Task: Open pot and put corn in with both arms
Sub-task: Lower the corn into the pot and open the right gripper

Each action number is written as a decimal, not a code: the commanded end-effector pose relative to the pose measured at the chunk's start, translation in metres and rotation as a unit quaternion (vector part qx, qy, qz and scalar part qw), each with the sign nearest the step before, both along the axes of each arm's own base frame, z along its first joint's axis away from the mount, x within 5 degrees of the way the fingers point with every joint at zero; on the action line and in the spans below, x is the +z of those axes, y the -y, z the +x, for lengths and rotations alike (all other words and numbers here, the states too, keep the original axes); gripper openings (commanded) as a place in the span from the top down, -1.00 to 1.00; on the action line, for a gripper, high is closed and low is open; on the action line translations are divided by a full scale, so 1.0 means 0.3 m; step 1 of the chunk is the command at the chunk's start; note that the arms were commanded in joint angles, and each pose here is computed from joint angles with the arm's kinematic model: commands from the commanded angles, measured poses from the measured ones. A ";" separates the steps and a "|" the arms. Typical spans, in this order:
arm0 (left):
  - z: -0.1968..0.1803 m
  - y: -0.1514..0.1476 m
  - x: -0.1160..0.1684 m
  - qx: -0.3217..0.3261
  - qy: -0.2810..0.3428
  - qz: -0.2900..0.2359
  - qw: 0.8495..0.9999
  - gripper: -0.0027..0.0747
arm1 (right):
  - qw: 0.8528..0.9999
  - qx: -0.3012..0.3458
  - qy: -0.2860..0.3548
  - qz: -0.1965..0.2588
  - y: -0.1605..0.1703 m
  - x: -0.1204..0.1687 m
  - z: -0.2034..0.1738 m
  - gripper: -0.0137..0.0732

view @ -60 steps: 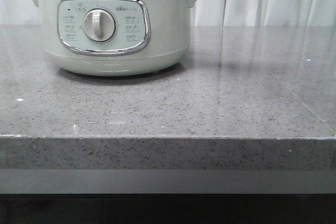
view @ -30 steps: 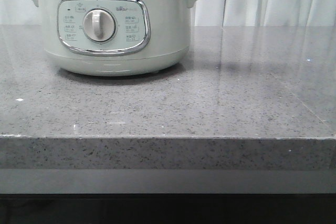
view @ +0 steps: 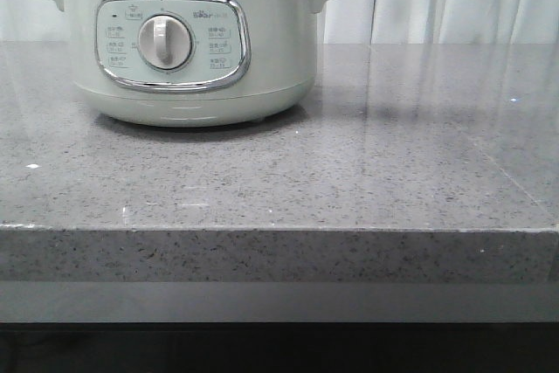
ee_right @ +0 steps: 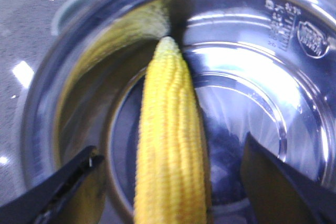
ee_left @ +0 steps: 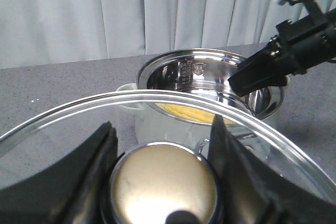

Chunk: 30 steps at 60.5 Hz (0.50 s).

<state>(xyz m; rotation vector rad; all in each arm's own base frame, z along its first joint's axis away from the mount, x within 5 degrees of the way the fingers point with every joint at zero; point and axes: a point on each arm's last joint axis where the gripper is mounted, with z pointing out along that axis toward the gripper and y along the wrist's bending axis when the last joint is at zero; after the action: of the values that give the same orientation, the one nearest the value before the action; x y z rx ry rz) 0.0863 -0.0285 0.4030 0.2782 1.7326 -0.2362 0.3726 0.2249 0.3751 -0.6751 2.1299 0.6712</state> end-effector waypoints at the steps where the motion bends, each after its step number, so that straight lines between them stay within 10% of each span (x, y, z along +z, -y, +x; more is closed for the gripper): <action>1: -0.010 -0.008 0.084 0.010 0.086 -0.035 0.996 0.58 | 0.998 0.007 0.066 0.020 0.060 0.202 -0.109 -0.58; 30: -0.010 -0.008 0.084 0.010 0.086 -0.035 0.996 0.58 | 0.989 -0.081 0.117 -0.033 0.297 0.338 -0.434 -0.56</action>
<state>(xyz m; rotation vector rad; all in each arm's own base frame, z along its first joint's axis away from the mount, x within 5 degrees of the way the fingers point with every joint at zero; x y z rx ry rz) 0.0863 -0.0285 0.4030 0.2782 1.7326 -0.2362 0.2642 0.1500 0.4590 -0.6411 2.0943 0.4105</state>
